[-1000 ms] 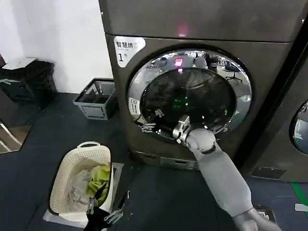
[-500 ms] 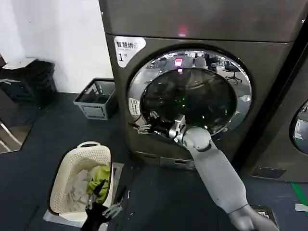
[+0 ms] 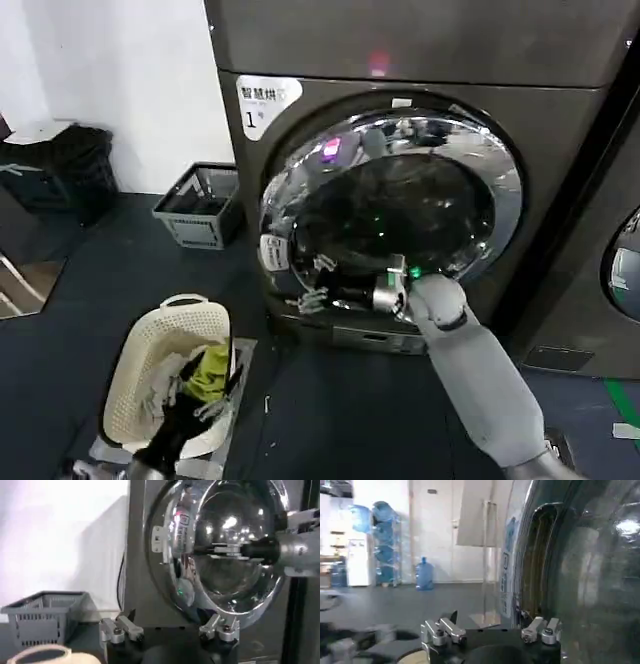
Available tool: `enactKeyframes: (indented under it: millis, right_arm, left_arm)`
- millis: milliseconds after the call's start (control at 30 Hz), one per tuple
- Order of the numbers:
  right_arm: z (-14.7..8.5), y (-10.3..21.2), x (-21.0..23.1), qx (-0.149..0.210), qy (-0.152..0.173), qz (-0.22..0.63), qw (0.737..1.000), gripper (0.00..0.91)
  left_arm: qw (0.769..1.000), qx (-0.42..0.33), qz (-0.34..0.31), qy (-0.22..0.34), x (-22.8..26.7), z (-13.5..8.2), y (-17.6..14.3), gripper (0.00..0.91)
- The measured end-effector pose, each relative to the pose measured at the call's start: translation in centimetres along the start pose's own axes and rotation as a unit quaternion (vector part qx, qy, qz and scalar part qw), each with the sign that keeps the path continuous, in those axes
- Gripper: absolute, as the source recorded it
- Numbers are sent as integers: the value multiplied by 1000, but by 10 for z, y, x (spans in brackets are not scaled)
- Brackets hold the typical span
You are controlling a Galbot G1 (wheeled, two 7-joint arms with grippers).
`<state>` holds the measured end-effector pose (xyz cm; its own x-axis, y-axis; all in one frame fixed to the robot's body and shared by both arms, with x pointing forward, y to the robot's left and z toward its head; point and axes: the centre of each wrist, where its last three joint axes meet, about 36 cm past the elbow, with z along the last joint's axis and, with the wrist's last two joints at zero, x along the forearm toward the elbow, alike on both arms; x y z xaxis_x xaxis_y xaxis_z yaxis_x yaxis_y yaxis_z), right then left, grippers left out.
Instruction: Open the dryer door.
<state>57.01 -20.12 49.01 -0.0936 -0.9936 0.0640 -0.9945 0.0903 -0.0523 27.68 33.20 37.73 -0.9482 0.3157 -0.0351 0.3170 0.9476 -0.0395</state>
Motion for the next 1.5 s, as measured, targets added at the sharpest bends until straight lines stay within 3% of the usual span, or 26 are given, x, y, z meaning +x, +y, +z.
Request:
enactKeyframes:
  millis: [233, 433, 633, 800, 967, 1167, 1400, 1500]
  right_arm:
    - [11, 37, 36, -1, -7, -40, 999, 907]
    - [10, 80, 84, 29, -26, -27, 999, 907]
    - [11, 131, 145, 61, -74, 81, 992, 907]
    - [11, 177, 198, 74, -87, 218, 969, 907]
    - [12, 221, 231, 70, -115, 358, 924, 907]
    - [18, 256, 246, 38, -99, 543, 833, 907]
    - [16, 283, 272, 31, 6, 708, 705, 907]
    - [12, 292, 285, 51, 37, 736, 675, 907]
  left_arm:
    - [1000, 18, 4, 6, -20, 3, 33, 907]
    - [999, 19, 26, 13, -43, -1, 55, 907]
    - [997, 10, 70, 13, -80, -9, 67, 907]
    - [992, 2, 129, -1, -111, -18, 61, 907]
    - [981, 4, 195, -9, -135, -18, 52, 907]
    - [966, 19, 258, -16, -166, -16, 32, 907]
    - [947, 33, 318, -19, -195, -19, 11, 907]
    - [940, 27, 339, -24, -208, -16, 3, 907]
